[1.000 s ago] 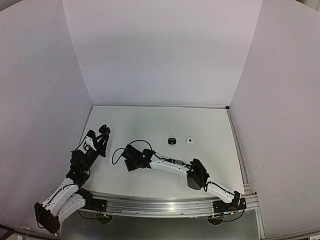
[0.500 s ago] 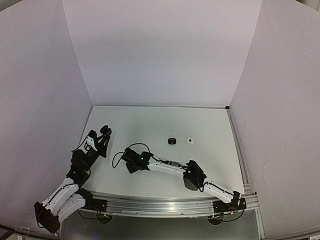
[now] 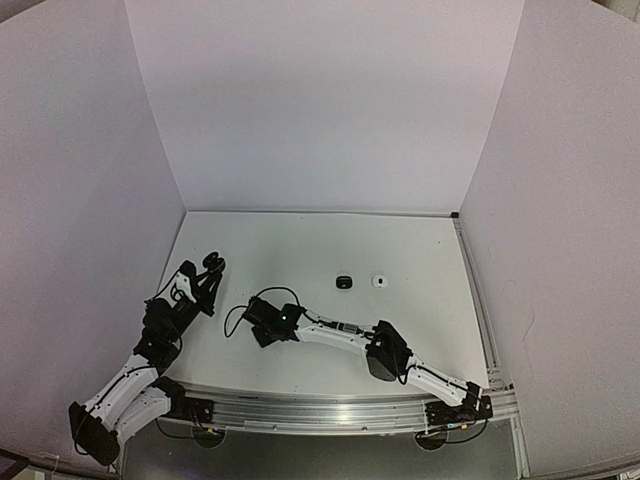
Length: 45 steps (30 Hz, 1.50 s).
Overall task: Insert the wireless bluetooth earbuds into the charging case
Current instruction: Pick up the left earbud from the center of the board.
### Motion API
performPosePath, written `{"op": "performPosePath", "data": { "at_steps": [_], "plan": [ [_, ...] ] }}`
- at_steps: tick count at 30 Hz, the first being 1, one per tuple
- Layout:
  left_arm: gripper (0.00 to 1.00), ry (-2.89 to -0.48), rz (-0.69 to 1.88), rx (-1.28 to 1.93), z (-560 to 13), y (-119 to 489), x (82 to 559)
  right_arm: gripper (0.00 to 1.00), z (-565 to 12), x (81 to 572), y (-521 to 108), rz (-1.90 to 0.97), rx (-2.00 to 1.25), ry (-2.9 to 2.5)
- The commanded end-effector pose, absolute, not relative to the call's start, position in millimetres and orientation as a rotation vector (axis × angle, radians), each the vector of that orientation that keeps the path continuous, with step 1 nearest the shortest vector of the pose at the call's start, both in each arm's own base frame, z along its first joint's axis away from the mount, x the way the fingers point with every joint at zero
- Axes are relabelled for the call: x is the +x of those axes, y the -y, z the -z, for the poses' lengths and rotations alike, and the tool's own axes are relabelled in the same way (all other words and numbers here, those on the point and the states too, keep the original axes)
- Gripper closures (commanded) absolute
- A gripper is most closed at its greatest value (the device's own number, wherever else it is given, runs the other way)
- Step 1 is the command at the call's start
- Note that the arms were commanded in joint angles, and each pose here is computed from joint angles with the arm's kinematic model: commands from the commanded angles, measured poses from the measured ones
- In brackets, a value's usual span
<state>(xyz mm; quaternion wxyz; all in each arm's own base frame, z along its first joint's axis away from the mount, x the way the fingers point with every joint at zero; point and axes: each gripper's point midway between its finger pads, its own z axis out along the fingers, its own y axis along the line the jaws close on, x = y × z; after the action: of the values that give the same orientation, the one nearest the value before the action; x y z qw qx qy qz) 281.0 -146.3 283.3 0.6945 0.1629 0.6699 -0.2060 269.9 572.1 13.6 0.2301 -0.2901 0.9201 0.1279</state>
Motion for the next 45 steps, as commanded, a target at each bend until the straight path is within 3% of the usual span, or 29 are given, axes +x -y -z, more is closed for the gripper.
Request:
{"op": "performPosePath", "data": {
  "at_steps": [1,3,8,13,24,40,42,45],
  "plan": [
    [1.00,-1.436,0.463,0.362,-305,146,280,0.77,-9,265,-565,-0.306,-0.844,-2.532],
    [1.00,-1.436,0.463,0.362,-305,146,280,0.83,-11,265,-562,-0.290,-0.846,-2.531],
    [1.00,-1.429,0.472,0.362,-307,147,281,0.84,-11,265,-562,-0.286,-0.862,-2.523],
    [1.00,-1.428,0.475,0.365,-307,148,281,0.75,-11,263,-557,-0.279,-0.840,-2.547],
    [1.00,-1.428,0.484,0.368,-308,150,281,0.76,-10,260,-543,-0.233,-0.781,-2.599],
    [1.00,-1.431,0.491,0.374,-307,151,280,0.92,1,257,-549,-0.255,-0.809,-2.609],
    [1.00,-1.433,0.493,0.380,-306,151,279,0.99,-6,259,-551,-0.274,-0.793,-2.603],
    [1.00,-1.428,0.481,0.394,-304,151,278,1.00,-31,268,-556,-0.327,-0.741,-2.579]
  ]
}}
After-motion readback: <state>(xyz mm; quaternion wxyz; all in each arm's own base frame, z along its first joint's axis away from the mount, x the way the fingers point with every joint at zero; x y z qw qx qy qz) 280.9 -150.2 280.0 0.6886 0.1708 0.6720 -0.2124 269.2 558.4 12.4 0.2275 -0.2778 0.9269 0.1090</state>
